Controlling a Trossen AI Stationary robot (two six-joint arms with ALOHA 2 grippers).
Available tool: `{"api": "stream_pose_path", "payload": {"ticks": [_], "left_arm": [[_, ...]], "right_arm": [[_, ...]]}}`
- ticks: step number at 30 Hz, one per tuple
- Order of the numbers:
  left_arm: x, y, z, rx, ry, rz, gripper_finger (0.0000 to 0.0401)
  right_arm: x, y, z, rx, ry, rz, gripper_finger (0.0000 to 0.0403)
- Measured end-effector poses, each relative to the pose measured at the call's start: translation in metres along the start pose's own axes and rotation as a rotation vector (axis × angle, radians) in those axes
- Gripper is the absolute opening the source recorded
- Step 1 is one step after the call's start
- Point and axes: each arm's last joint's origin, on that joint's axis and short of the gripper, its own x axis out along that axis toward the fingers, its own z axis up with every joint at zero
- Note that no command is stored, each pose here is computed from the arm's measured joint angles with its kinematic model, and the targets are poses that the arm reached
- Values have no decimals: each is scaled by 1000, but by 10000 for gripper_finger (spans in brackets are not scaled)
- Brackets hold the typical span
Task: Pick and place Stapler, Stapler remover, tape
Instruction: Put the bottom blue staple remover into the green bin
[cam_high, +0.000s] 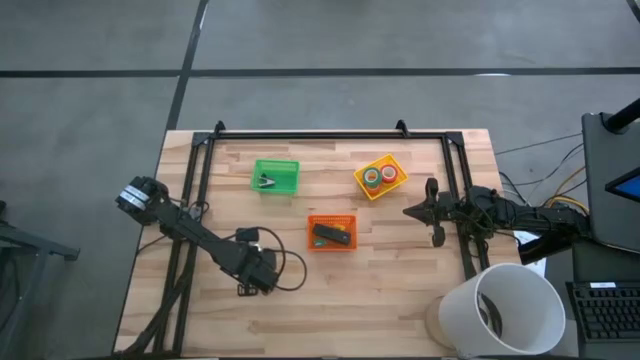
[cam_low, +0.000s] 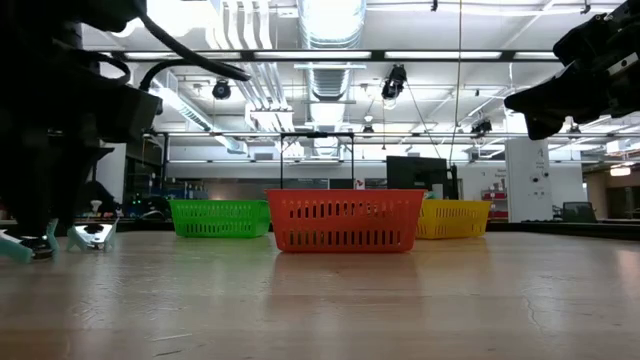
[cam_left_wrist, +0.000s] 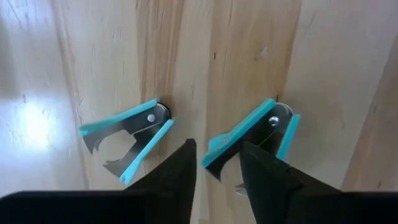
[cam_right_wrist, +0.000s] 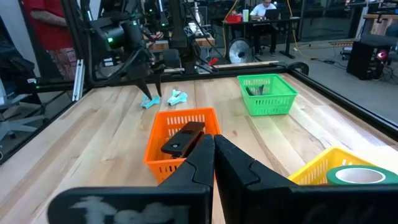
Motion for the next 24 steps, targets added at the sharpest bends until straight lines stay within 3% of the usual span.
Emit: {"api": "stream_pose_path", "payload": {"ticks": [19, 24], "left_arm": [[-1, -1, 1, -21, -1, -20, 13], [-5, -2, 4, -28, -16, -31, 6]], "right_arm": [[0, 0, 0, 0, 0, 0, 8], [0, 0, 0, 0, 0, 0, 9]]}}
